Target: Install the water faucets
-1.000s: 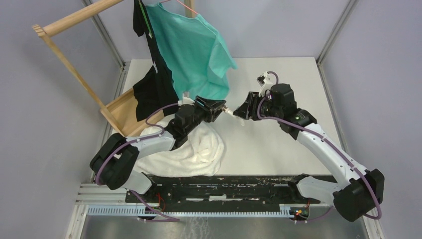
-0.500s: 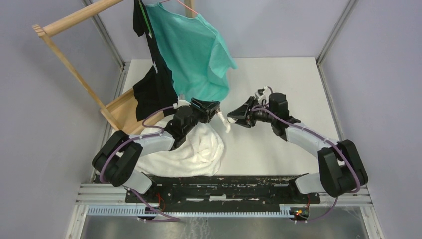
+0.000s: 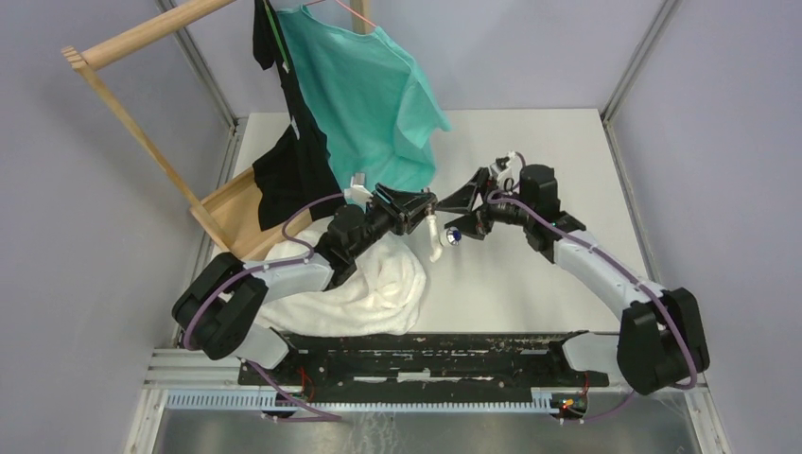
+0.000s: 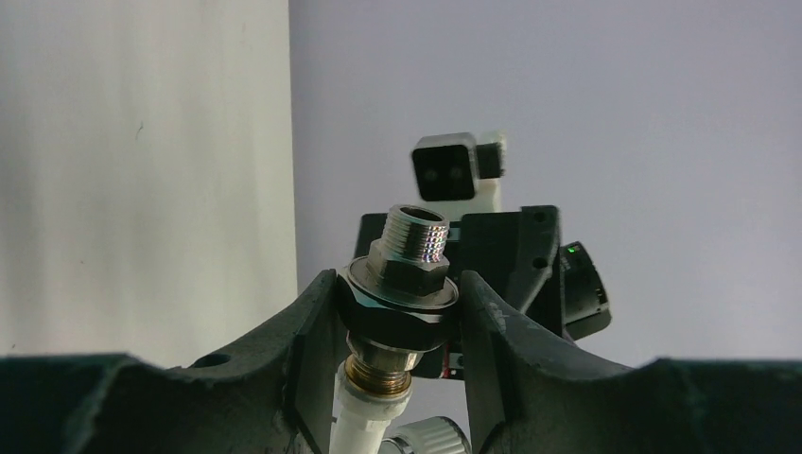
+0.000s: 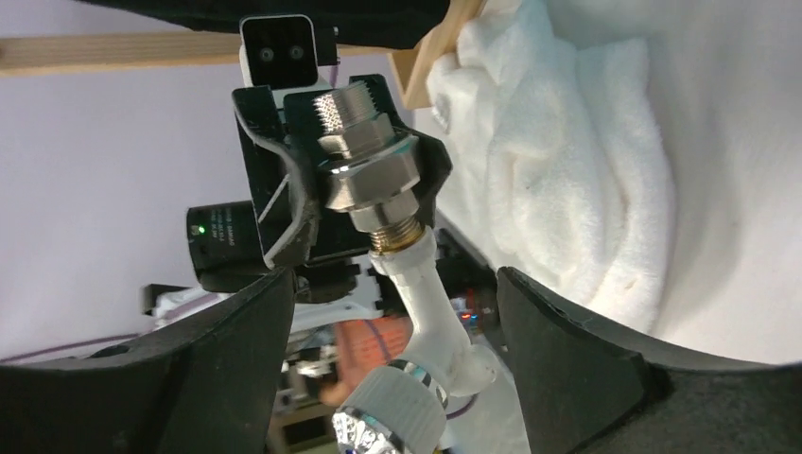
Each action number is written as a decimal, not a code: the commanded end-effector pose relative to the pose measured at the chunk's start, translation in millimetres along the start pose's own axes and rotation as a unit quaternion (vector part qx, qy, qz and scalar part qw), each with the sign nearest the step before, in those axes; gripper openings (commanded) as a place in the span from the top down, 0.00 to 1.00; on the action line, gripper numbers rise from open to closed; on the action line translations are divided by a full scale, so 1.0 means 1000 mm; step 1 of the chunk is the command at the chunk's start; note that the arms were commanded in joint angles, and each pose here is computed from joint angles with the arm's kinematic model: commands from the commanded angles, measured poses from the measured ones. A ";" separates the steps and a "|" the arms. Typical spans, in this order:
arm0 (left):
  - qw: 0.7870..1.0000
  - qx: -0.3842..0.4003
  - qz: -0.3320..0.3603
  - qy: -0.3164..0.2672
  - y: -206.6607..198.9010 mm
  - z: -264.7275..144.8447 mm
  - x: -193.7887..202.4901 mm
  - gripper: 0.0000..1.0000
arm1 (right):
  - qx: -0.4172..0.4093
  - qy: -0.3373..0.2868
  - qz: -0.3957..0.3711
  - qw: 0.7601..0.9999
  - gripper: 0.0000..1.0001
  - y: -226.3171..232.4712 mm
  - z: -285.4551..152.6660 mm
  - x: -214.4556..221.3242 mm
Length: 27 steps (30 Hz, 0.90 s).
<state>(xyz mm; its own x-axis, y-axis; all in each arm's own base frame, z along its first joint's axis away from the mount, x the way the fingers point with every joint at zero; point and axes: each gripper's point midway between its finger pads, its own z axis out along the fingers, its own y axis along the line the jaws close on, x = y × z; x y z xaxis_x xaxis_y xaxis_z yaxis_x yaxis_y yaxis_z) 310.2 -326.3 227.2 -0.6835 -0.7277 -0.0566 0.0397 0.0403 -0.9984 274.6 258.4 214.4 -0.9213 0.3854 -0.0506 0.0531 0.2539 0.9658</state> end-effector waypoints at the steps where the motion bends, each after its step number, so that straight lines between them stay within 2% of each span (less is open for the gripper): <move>1: 0.995 0.104 -0.005 0.009 -0.069 -0.009 0.001 0.97 | 0.078 -0.027 -0.140 0.987 0.15 0.011 -0.030 0.000; 7: 0.995 0.097 -0.008 0.002 -0.071 -0.006 -0.002 0.97 | 0.121 -0.045 -0.249 0.960 0.07 0.016 -0.054 0.004; 11: 0.996 0.083 -0.014 -0.008 -0.069 -0.004 -0.005 0.97 | 0.149 -0.096 -0.302 0.937 0.04 0.023 -0.073 0.000; 14: 0.997 0.063 -0.026 -0.024 -0.066 -0.003 -0.011 0.97 | 0.120 -0.174 -0.320 0.923 0.03 0.031 -0.084 -0.006; 17: 0.998 0.041 -0.023 -0.040 -0.065 -0.001 -0.017 0.97 | 0.025 -0.260 -0.343 0.902 0.00 0.052 -0.096 -0.004; 19: 0.998 0.031 -0.024 -0.052 -0.066 0.001 -0.022 0.97 | -0.015 -0.297 -0.356 0.886 0.00 0.063 -0.104 -0.001; 27: 0.996 -0.005 -0.051 -0.068 -0.070 0.013 -0.028 0.97 | -0.058 -0.314 -0.361 0.876 0.00 0.060 -0.083 0.011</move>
<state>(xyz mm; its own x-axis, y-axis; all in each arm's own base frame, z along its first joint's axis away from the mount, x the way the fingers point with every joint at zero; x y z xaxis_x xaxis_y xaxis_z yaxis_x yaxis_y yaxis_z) 326.6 -319.1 237.7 -0.6157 -0.7870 -0.0383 -0.0786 0.1097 -0.9908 226.0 197.3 263.3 -0.4235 0.4858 -0.7646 -0.4791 0.5963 0.6442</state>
